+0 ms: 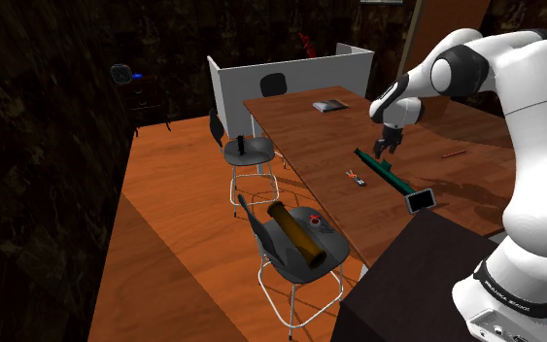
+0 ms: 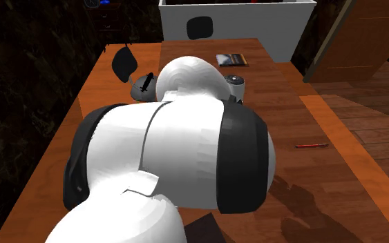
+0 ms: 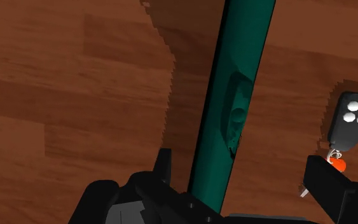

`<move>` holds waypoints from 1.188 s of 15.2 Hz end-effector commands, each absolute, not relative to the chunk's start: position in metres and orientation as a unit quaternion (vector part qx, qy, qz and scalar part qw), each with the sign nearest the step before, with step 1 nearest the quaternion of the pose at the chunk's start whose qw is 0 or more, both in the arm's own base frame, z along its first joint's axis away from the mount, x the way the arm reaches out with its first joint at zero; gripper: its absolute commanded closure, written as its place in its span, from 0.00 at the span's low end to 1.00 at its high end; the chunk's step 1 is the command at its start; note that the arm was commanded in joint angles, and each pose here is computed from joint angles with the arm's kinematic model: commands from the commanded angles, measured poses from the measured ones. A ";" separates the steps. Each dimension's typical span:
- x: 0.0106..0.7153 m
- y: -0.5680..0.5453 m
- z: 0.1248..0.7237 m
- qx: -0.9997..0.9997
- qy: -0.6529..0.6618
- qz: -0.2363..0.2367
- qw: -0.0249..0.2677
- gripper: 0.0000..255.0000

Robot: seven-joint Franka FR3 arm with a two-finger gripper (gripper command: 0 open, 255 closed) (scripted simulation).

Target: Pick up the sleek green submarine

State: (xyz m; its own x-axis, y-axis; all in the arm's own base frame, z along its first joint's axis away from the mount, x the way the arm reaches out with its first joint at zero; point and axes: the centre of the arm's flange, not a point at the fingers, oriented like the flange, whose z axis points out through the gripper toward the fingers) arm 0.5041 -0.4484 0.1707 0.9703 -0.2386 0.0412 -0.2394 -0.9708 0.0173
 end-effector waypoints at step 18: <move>0.504 -0.449 0.162 0.992 -0.121 0.020 0.011 1.00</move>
